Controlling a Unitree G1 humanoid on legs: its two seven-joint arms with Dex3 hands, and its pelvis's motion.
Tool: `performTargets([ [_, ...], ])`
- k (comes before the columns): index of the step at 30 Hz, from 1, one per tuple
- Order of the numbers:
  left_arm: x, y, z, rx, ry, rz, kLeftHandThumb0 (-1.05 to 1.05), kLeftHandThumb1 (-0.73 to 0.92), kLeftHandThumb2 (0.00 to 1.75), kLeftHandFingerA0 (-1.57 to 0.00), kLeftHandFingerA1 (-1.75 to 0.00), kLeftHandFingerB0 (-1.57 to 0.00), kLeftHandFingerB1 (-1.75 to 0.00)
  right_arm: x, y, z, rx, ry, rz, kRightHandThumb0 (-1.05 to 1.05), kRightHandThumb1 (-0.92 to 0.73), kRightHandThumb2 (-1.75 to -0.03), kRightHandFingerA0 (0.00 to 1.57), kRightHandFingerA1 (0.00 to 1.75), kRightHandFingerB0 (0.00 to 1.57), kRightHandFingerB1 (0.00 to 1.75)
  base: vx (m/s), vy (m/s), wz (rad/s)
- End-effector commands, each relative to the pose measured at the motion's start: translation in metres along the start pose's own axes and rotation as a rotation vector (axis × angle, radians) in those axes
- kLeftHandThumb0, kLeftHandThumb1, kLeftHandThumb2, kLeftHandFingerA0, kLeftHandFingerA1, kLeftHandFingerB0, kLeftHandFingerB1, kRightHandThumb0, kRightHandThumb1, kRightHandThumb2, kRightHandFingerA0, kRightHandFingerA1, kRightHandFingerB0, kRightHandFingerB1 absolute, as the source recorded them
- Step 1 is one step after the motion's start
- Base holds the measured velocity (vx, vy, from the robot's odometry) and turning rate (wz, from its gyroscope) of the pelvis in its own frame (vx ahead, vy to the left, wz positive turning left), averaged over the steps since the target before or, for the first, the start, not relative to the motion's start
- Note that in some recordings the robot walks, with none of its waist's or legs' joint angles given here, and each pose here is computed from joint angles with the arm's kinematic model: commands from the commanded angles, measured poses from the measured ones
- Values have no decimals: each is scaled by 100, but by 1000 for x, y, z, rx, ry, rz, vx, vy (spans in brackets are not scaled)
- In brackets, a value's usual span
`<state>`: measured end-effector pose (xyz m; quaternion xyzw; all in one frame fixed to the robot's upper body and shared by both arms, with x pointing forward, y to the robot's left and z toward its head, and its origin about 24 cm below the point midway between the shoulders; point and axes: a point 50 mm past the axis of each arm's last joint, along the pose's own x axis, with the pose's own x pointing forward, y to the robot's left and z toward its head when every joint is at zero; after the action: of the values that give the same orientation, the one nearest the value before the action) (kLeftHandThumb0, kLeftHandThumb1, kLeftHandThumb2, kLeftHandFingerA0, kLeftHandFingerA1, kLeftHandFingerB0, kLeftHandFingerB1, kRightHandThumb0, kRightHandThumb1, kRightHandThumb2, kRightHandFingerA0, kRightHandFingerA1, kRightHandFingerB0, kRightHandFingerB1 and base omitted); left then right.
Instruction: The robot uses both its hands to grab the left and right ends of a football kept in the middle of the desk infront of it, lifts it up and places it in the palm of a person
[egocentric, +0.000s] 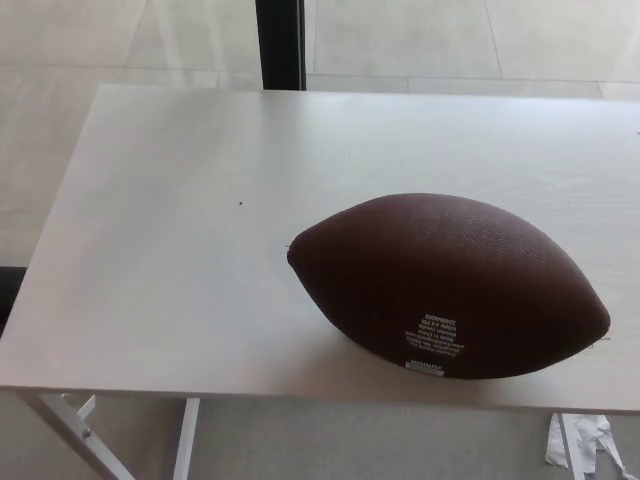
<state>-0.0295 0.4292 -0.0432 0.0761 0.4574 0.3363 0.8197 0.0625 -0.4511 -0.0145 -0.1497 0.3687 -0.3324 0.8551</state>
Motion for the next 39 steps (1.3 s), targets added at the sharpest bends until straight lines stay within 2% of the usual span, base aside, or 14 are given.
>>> performTargets([
  [1,-6,10,8,-176,-119,-46,-78,53,89,-53,-70,-31,-55,0,-15,16,155,-113,-8,-74,-61,-95,29,51,12,41,0,0,0],
  [11,6,12,52,-380,-293,-11,-75,74,62,-58,-64,-32,-45,-3,-52,50,400,-235,-217,-88,-82,-66,39,43,16,27,0,0,0],
  [12,7,12,73,-322,-369,-30,-78,80,64,-61,-59,-34,-43,-5,-61,62,497,-295,-258,-101,-71,-103,34,50,12,38,0,0,0],
  [14,8,10,102,-359,-475,-63,-80,77,63,-63,-56,-37,-42,-7,-66,80,552,-361,-286,-91,-79,-66,41,40,16,26,0,0,0],
  [15,6,7,126,-372,-541,-96,-88,66,101,-60,-63,-32,-51,-8,-65,93,565,-405,-286,-89,-65,-102,37,51,9,40,0,0,0],
  [17,-8,-2,168,-332,-692,-139,-89,68,104,-60,-63,-31,-53,-12,-62,116,590,-492,-252,-87,-80,-65,48,37,24,29,0,0,0],
  [18,-12,-5,181,-341,-730,-158,-83,76,63,-69,-50,-39,-40,-14,-60,124,597,-525,-236,-88,-79,-65,46,37,27,30,0,0,0],
  [19,-17,-8,197,-354,-776,-189,-85,57,98,-62,-56,-40,-50,-16,-57,134,615,-573,-213,-87,-78,-64,46,38,30,31,0,0,0],
  [22,-28,-16,224,-344,-851,-241,-85,71,63,-71,-41,-51,-36,-19,-51,151,646,-622,-189,-86,-79,-65,48,37,30,31,0,0,0],
  [26,-68,-61,292,-295,-1029,-422,-87,62,71,-56,-43,-44,-40,-32,-5,198,652,-751,-25,-88,-80,-65,68,48,40,36,0,0,0],
  [27,-75,-73,299,-263,-1057,-459,-80,77,64,-50,-39,-37,-36,-34,7,202,635,-779,6,-97,-70,-106,64,58,36,51,0,0,0],
  [28,-83,-91,306,-280,-1077,-518,-81,64,96,-31,-52,-19,-47,-38,24,206,634,-802,47,-95,-78,-66,68,44,40,40,0,0,0],
  [37,-109,-198,312,-176,-1041,-783,-81,74,105,-26,-59,-15,-50,-59,126,207,621,-729,387,-87,-82,-65,53,39,35,31,0,0,0],
  [39,-110,-214,309,-149,-1020,-817,-81,74,104,-25,-61,-13,-50,-60,138,202,654,-671,426,-87,-61,-101,46,52,32,46,0,0,0],
])
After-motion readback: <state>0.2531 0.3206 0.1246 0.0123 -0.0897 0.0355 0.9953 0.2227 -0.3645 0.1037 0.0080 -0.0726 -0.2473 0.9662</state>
